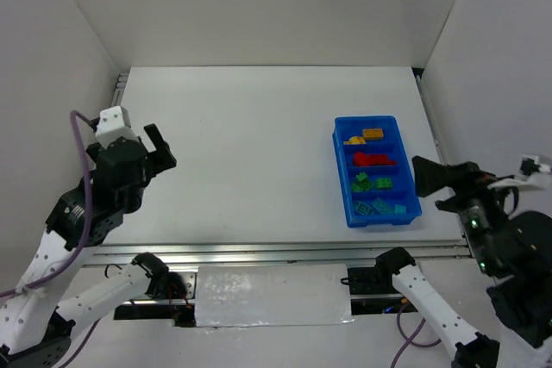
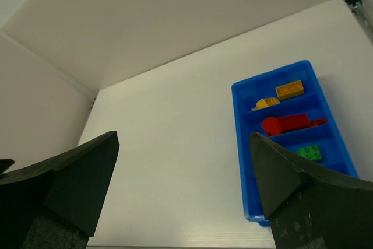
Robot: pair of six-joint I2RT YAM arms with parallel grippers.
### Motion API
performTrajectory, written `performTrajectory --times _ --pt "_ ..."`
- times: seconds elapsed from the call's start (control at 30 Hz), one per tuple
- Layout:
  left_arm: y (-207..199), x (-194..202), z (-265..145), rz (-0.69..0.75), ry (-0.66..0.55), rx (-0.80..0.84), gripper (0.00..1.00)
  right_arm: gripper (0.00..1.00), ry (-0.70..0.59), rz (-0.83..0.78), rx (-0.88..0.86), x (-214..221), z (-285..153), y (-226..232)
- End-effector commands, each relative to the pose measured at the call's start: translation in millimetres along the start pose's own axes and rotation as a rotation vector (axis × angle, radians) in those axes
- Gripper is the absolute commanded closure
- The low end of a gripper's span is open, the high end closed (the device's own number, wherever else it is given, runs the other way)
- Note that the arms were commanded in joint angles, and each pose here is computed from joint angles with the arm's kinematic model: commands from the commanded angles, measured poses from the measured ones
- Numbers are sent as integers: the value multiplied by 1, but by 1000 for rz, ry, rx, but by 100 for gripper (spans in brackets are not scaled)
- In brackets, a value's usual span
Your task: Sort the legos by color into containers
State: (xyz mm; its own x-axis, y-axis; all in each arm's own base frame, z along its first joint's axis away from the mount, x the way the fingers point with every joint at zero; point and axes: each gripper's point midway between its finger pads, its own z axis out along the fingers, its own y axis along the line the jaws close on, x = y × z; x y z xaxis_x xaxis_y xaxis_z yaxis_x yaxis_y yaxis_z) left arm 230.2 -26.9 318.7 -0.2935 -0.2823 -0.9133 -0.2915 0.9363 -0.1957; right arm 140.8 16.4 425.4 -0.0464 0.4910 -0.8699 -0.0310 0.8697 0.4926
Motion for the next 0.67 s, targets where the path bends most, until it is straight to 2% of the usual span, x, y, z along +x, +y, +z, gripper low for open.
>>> performTrajectory --times 0.0,0.13,0.3,0.63 --pt "32 -30 -24 1 -112 -54 0 0 95 -117 37 14 -35 -23" --pt "60 -37 -50 -24 -169 -46 1 0 58 -132 -45 6 -74 -27" --pt "85 -37 -75 -34 -175 -40 1 0 -3 -117 -108 -1 -106 -32" --pt "96 -29 -84 -55 -186 -14 1 1 35 -121 -86 15 -88 -35"
